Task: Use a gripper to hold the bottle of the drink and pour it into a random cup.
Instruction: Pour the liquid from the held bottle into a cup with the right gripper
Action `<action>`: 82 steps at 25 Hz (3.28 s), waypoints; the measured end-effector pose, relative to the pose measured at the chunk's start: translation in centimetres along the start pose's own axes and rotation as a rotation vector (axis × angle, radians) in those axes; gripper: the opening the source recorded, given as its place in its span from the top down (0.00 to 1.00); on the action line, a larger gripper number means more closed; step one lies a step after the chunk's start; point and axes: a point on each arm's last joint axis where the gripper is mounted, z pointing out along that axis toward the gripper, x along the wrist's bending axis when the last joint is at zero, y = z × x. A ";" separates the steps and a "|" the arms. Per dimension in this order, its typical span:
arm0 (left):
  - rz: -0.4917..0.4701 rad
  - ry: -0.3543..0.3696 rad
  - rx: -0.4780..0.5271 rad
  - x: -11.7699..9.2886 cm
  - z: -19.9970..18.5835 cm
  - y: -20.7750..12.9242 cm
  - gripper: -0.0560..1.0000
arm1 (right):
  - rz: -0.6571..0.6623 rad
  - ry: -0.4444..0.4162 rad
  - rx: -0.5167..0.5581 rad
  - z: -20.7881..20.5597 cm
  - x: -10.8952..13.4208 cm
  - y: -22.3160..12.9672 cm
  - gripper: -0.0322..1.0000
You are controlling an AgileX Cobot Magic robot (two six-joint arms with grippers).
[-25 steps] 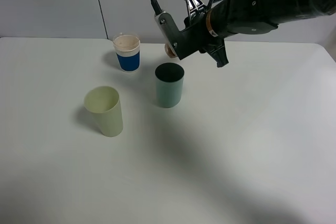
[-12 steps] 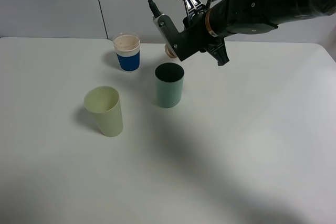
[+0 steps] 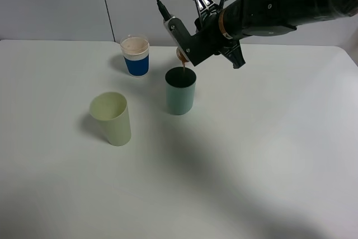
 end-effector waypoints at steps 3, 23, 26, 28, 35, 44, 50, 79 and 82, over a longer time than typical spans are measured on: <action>0.000 0.000 0.000 0.0 0.0 0.0 0.07 | -0.012 -0.001 0.001 0.0 0.0 0.0 0.62; 0.000 0.000 0.000 0.0 0.0 0.0 0.07 | -0.101 -0.010 0.008 0.0 -0.1 -0.1 0.62; 0.000 0.000 0.000 0.0 0.0 0.0 0.07 | -0.102 -0.010 0.008 0.0 -0.1 -0.1 0.62; 0.000 0.000 0.000 0.0 0.0 0.0 0.07 | -0.113 -0.010 0.009 0.0 -0.1 -0.1 0.62; 0.000 0.000 0.000 0.0 0.0 0.0 0.07 | -0.119 -0.012 0.009 0.0 -0.1 -0.1 0.62; 0.000 0.000 0.000 0.0 0.0 0.0 0.07 | -0.142 -0.022 0.000 -0.1 -0.3 0.4 0.62; 0.000 0.000 0.000 0.0 0.0 0.0 0.07 | -0.173 -0.025 -0.001 -0.1 -0.4 0.5 0.62; 0.000 0.000 0.000 0.0 0.0 0.0 0.07 | -0.300 -0.058 0.020 -0.3 -1.3 0.2 0.62; 0.000 0.000 0.000 0.0 0.0 0.0 0.07 | -0.314 -0.059 0.019 -0.3 -1.3 0.3 0.62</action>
